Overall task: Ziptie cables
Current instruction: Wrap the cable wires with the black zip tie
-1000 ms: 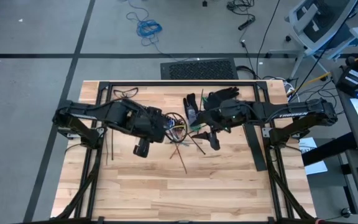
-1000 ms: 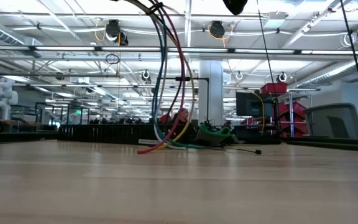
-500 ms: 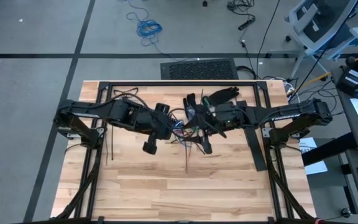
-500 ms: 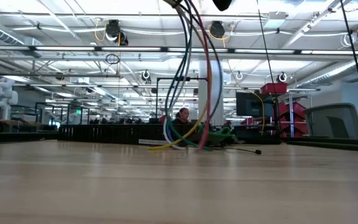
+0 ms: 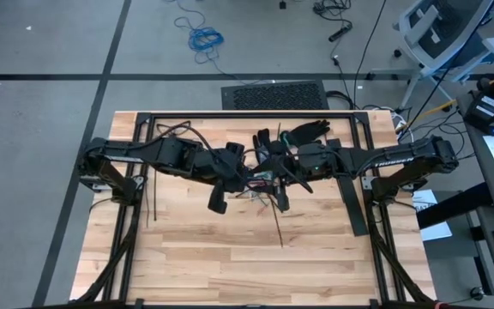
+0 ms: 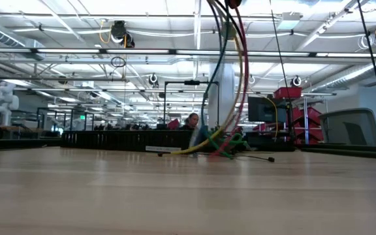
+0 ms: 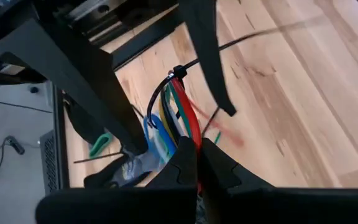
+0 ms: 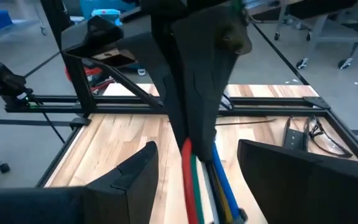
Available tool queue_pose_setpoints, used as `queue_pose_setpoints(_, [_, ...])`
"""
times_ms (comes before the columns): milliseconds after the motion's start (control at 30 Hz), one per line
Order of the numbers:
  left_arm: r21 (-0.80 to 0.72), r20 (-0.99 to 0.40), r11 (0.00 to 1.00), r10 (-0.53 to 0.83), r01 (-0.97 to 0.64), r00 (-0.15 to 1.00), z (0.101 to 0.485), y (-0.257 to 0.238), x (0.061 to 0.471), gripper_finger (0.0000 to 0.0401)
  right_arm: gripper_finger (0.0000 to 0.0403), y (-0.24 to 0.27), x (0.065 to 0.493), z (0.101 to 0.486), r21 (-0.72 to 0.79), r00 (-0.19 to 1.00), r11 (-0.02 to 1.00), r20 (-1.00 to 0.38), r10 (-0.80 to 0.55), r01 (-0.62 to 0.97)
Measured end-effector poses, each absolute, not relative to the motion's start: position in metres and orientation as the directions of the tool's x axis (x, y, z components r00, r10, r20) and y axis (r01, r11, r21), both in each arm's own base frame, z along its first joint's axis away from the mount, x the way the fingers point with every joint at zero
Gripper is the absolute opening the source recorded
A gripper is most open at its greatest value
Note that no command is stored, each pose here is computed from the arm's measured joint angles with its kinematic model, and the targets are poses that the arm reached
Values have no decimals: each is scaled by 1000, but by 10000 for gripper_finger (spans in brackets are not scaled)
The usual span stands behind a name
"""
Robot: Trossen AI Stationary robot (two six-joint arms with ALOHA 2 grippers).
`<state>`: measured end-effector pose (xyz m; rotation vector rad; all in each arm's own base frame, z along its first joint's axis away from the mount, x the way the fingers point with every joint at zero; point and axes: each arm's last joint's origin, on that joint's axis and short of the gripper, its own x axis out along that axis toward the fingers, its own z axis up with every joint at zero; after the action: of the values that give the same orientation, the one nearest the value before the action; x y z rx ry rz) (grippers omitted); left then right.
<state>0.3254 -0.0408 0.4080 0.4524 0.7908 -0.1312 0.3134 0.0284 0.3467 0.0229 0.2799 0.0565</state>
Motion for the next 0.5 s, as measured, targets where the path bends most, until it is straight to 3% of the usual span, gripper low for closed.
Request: queue_pose_setpoints(500, [358, -638, 903, 50, 239, 768, 415, -41, 332, 2, 212, 28, 312, 340, 23, 937, 998, -344, 55, -51])
